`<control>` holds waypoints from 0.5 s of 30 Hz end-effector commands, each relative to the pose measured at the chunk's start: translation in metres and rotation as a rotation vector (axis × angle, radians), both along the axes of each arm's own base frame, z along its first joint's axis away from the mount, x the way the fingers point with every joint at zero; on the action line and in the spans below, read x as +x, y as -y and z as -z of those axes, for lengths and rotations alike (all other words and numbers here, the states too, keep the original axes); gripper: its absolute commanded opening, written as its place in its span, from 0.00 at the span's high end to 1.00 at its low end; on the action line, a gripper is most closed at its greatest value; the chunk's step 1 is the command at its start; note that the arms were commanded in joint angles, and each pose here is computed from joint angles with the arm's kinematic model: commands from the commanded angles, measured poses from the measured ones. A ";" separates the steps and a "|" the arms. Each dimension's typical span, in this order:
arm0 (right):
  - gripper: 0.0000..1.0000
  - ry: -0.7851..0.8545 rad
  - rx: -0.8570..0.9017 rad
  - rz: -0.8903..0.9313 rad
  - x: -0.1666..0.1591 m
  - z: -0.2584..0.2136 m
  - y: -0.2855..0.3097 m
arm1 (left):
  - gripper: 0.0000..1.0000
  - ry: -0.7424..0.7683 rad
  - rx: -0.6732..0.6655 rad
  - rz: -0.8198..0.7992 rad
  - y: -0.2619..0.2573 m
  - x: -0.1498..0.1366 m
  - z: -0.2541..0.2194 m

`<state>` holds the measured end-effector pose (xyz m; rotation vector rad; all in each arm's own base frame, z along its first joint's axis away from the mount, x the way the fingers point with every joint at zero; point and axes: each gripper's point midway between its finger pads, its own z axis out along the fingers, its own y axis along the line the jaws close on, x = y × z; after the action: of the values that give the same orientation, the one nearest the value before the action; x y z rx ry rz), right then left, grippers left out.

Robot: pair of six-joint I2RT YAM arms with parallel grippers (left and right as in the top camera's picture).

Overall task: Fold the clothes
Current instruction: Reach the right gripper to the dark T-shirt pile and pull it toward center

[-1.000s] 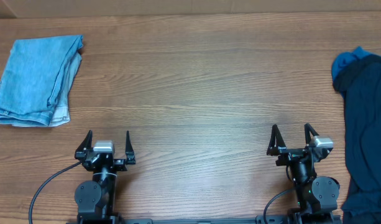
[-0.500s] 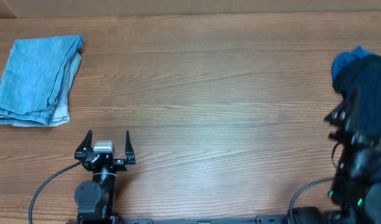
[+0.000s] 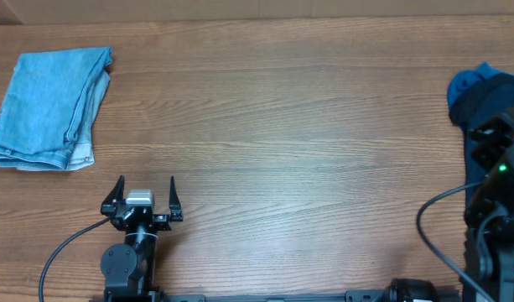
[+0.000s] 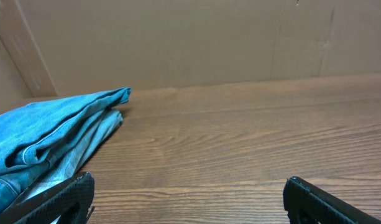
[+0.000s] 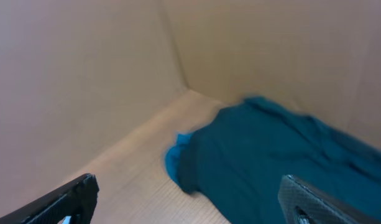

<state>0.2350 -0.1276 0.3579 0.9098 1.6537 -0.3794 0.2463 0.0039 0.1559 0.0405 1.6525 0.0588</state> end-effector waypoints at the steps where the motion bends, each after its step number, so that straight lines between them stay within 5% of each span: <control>1: 0.05 0.082 0.119 0.152 -0.020 -0.013 0.030 | 0.00 0.004 0.027 0.003 0.001 0.000 0.000; 8: 0.00 -0.221 0.639 0.340 -0.036 0.114 0.122 | 0.00 0.004 0.027 0.003 0.001 0.000 0.000; 15: 0.04 -0.343 0.839 0.560 -0.079 0.183 0.160 | 0.00 0.004 0.027 0.003 0.001 0.000 0.000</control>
<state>0.1621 -0.2820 0.1769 1.9998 1.9099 -0.2234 0.2463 0.0038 0.1558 0.0408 1.6524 0.0584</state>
